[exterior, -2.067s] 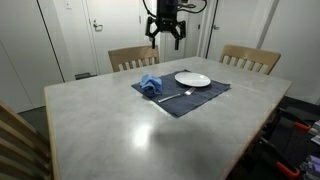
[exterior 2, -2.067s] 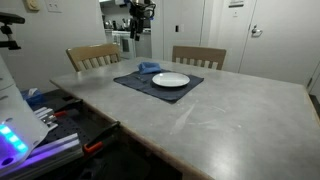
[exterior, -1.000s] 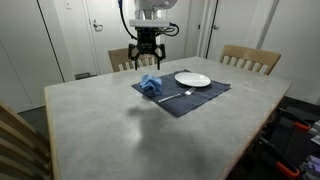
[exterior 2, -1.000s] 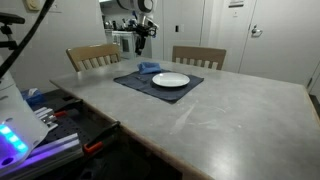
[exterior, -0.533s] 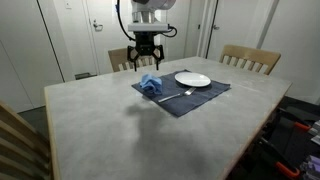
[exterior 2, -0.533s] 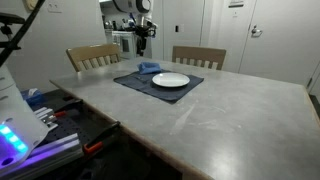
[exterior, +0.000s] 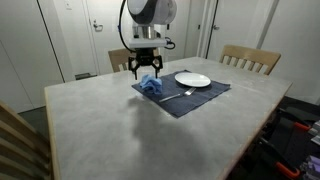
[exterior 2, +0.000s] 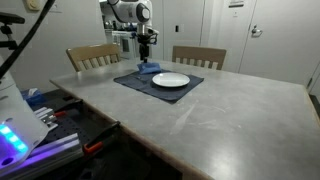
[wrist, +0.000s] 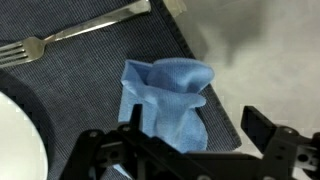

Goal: Pick up the blue towel from the table, wipe the white plate with it and put the towel back on the table.

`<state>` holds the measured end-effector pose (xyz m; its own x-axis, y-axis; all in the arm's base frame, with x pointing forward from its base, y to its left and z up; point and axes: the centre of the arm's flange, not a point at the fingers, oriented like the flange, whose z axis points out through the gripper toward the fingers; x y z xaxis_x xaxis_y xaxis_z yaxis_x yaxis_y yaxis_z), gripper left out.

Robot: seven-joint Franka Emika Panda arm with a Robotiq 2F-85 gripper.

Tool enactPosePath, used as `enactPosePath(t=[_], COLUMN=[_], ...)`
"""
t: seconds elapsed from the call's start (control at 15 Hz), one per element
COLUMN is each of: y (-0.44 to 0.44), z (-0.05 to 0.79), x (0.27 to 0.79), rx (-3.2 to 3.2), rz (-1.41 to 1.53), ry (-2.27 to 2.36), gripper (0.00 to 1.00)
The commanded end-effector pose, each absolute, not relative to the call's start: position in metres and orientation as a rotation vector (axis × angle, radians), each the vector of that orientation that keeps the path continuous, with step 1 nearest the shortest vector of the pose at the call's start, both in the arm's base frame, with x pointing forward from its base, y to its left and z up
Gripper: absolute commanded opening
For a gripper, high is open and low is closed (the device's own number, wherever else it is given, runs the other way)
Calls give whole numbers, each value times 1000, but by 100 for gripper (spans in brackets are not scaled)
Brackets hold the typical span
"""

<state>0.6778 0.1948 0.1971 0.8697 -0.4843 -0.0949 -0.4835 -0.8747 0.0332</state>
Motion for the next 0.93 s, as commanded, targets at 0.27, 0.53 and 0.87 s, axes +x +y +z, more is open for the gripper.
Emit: enactPosePath(t=[0.27,0.53,0.87], y=[167,168,165], z=[177,173,176], x=[667,664,661], rx=[3028,3037,3049], rz=[-94,-92,-99], ry=[-806,-794,-770], gripper=[100,59,24])
